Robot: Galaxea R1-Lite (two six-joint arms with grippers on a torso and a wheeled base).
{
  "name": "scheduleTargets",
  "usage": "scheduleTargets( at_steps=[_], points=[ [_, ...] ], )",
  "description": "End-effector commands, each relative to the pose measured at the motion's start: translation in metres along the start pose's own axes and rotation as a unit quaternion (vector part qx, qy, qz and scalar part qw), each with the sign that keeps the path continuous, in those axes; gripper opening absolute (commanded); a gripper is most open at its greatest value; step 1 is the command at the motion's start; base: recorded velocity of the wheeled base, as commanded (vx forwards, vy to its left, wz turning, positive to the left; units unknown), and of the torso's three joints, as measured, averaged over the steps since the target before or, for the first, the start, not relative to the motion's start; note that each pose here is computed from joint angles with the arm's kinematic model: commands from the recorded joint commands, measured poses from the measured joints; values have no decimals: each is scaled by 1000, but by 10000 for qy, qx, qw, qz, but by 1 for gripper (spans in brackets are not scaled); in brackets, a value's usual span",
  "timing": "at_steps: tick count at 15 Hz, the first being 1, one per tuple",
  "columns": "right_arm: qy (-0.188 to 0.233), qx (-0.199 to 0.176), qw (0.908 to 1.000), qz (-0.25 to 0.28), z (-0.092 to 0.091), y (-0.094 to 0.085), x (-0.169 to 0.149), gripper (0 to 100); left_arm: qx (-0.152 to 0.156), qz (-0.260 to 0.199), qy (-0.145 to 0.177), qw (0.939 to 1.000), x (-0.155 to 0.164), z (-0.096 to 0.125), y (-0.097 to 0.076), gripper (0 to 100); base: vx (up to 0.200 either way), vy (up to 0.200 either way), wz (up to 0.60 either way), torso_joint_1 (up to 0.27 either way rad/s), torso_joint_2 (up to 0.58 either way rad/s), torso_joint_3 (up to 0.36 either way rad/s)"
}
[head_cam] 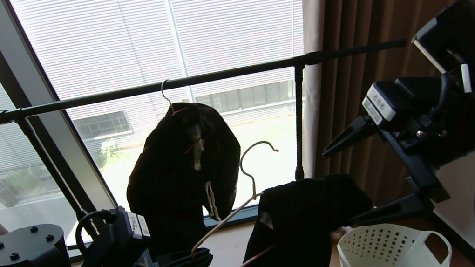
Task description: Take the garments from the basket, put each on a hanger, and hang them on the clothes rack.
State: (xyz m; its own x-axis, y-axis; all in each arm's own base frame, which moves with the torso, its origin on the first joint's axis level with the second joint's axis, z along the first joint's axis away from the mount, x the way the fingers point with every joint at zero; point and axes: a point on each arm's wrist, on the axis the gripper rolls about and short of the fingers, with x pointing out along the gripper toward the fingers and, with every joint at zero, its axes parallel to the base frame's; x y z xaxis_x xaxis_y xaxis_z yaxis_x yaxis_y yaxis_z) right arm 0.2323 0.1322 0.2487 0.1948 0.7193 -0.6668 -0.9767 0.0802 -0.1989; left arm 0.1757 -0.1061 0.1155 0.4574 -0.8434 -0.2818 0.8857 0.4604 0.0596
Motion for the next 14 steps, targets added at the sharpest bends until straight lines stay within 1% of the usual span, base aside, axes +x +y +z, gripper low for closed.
scheduleTargets(
  at_steps=[1,4,7,10,14],
  points=[
    [55,198,9991,371,-7,-23,26,100,34,-48,-73,10000,1,4,1,0,0,0,0,0,0,0],
    [113,331,9979,546,-14,-28,40,100,64,-187,-145,9997,4,6,2,0,0,0,0,0,0,0],
    [177,482,9971,554,-23,-34,44,100,131,-321,-218,9992,7,11,-1,0,0,0,0,0,0,0],
    [139,562,9960,678,-26,-35,50,100,201,-344,-309,9987,10,16,0,0,0,0,0,0,0,0],
    [114,553,9963,644,-28,-37,53,100,192,-396,-281,9986,13,15,0,0,0,0,0,0,0,0]
  ],
)
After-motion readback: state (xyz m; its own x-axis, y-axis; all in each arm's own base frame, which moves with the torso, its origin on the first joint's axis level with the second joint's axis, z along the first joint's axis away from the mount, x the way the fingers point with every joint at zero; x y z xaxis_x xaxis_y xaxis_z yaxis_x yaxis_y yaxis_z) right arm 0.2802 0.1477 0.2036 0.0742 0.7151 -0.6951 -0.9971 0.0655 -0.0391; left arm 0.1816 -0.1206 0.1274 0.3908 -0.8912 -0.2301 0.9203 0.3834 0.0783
